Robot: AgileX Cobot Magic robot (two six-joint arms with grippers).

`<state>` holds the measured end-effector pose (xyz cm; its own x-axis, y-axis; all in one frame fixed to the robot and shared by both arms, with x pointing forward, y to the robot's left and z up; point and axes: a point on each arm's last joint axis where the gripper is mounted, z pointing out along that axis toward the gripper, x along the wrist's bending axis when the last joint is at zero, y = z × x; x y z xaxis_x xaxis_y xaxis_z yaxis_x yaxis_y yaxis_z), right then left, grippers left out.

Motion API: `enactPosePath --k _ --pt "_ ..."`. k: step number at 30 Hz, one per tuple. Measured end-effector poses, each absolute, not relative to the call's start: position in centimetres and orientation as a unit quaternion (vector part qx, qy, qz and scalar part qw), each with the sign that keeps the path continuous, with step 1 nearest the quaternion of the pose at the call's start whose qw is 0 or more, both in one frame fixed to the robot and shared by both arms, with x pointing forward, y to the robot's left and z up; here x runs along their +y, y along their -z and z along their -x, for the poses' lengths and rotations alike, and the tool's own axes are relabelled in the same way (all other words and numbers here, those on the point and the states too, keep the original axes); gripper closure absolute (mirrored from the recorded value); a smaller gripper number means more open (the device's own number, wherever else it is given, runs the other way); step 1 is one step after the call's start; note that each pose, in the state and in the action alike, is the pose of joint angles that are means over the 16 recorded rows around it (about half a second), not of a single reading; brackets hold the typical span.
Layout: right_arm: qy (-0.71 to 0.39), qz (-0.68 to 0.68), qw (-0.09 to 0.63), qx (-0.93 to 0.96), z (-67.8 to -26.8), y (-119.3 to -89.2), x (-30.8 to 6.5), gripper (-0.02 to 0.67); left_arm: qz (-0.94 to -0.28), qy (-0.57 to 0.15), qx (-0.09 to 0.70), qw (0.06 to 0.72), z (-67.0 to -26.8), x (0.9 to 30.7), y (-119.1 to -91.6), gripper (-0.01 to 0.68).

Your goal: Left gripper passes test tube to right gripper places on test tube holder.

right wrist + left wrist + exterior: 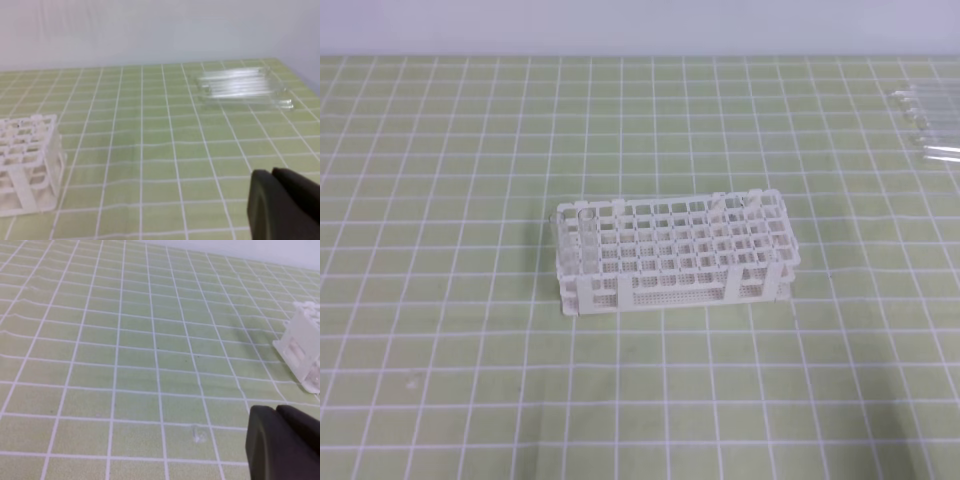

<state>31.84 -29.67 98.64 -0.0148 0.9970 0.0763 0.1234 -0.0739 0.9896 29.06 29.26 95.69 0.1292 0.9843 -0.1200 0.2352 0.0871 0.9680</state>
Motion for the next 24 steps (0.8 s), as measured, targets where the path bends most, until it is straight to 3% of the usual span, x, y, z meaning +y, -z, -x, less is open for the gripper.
enactPosePath --k 24 --pt "-0.476 -0.579 0.419 0.513 -29.4 -96.2 -29.9 0.665 -0.562 -0.376 0.542 0.499 -29.1 29.3 -95.7 0.675"
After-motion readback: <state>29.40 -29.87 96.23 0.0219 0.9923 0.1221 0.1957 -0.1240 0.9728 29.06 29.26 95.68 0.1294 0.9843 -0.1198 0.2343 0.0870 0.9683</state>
